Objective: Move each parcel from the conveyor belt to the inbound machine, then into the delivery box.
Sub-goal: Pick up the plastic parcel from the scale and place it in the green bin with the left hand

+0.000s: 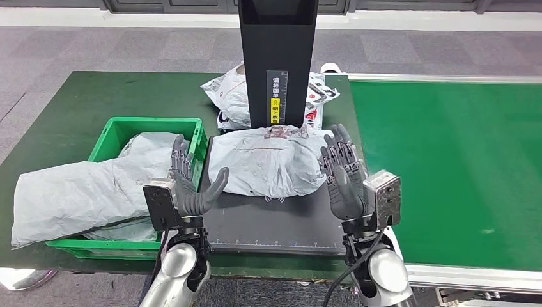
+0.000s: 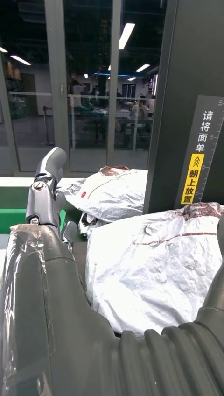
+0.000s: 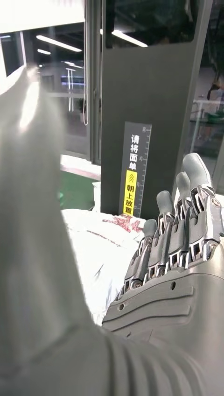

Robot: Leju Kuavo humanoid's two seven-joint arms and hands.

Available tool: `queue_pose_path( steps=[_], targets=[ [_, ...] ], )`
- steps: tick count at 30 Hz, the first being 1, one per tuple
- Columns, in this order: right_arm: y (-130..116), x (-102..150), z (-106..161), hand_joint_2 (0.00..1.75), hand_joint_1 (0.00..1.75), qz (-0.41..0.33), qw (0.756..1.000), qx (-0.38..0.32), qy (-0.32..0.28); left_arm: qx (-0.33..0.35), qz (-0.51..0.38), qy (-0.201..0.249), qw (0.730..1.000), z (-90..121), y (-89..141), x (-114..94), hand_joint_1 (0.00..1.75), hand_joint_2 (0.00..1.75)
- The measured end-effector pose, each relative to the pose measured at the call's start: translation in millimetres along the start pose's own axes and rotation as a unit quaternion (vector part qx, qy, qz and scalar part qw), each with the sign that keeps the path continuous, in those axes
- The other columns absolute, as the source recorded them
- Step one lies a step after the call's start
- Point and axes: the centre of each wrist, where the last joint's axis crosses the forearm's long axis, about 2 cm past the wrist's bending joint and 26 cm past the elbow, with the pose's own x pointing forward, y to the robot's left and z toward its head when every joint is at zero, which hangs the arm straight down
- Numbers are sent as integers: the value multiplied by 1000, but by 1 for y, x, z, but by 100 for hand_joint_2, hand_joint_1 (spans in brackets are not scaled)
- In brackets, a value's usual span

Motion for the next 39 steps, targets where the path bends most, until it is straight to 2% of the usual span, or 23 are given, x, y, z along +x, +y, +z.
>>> queue_pose_path(
  steps=[4, 8, 13, 15, 17, 20, 21, 23, 27, 32, 37, 38, 39],
  targets=[
    [0, 2, 4, 175, 0, -11, 1000, -9, -11, -3, -6, -1, 1000, 0, 0, 0, 0, 175],
    [1, 5, 13, 175, 0, -28, 998, -47, -22, -14, -30, 1, 999, -5, -1, 2, 0, 175],
    [1, 7, 15, 175, 0, -53, 997, -49, -29, -43, -74, 1, 996, -23, -9, 4, 0, 175],
    [1, 7, 14, 175, 0, -60, 997, -43, -35, -87, -135, 15, 987, -34, -18, 2, 0, 175],
    [1, 4, 10, 175, 0, -65, 997, -27, -42, -167, -257, 24, 952, -46, -35, 1, 0, 175],
    [2, -7, 3, 175, 0, -72, 996, 3, -52, -288, -463, -10, 838, -59, -68, -2, 0, 175],
    [3, -10, 2, 175, 0, -75, 996, 9, -53, -316, -499, -18, 807, -61, -76, -4, 0, 175],
    [3, -15, 1, 175, 0, -78, 995, 15, -52, -357, -531, -18, 769, -64, -86, -8, 0, 175],
    [4, -22, 2, 175, 0, -84, 995, 25, -38, -419, -565, -4, 711, -71, -96, -18, 0, 175],
    [8, -27, 6, 175, 0, -79, 996, 47, -14, -467, -594, 5, 655, -72, -100, -28, 0, 175],
    [16, -29, 13, 175, 0, -75, 996, 56, 9, -507, -599, -4, 620, -65, -107, -31, 0, 175],
    [17, -29, 13, 175, 0, -74, 996, 56, 11, -517, -596, -7, 614, -63, -109, -31, 19, 175],
    [19, -28, 13, 175, 0, -74, 996, 56, 12, -527, -593, -10, 608, -61, -111, -31, 62, 175]
  ],
)
